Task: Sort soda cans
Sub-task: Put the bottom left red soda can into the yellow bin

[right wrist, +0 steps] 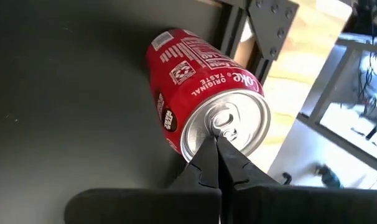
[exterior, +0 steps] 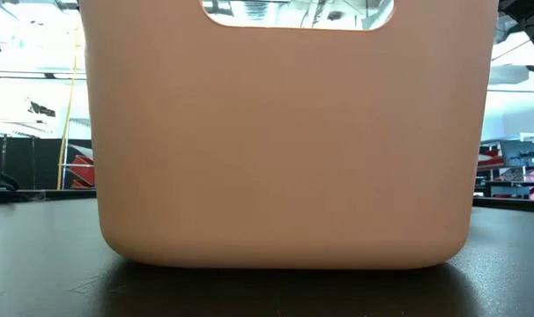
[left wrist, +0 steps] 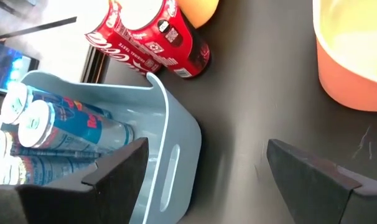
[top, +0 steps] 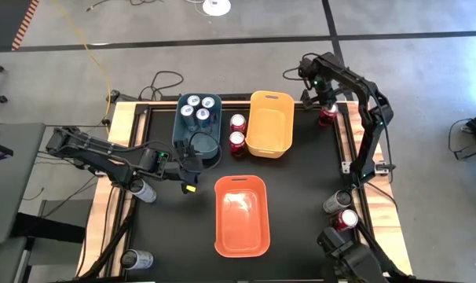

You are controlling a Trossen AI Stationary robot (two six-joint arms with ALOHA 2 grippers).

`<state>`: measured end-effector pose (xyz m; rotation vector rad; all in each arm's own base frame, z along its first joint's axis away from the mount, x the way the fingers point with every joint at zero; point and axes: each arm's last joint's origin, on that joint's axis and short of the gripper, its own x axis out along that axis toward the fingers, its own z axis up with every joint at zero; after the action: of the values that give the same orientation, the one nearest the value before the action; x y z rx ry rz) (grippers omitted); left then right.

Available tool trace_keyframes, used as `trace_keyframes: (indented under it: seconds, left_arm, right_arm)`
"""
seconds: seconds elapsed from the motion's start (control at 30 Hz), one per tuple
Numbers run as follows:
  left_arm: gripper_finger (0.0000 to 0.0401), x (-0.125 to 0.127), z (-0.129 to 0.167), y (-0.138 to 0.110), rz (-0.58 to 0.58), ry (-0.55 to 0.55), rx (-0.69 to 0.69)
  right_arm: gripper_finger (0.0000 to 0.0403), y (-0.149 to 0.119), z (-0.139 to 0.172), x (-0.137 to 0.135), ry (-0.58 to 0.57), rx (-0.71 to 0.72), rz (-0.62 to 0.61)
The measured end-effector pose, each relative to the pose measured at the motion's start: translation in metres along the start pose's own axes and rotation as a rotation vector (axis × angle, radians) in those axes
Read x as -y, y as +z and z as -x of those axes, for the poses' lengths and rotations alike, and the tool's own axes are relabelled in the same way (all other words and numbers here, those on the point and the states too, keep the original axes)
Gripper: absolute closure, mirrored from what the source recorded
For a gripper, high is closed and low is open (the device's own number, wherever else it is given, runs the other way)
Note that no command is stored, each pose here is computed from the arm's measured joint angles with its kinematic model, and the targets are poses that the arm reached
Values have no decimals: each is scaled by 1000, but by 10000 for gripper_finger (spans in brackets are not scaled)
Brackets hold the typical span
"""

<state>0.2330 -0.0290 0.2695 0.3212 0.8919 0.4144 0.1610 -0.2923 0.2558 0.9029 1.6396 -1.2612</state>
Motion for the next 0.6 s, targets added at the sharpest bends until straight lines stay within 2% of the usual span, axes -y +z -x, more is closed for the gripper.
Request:
trace_keyframes:
  seconds: [0.13, 0.33, 0.6]
  left_arm:
    - [76, 0, 0, 2, -4, 0, 14]
    - [76, -3, -2, 3, 1, 8, 17]
    - [76, -9, -6, 2, 23, 27, -1]
  right_arm:
    - [403, 4, 8, 1, 33, 39, 36]
    - [403, 7, 21, 3, 68, 88, 28]
    - [403, 10, 20, 7, 111, 87, 7]
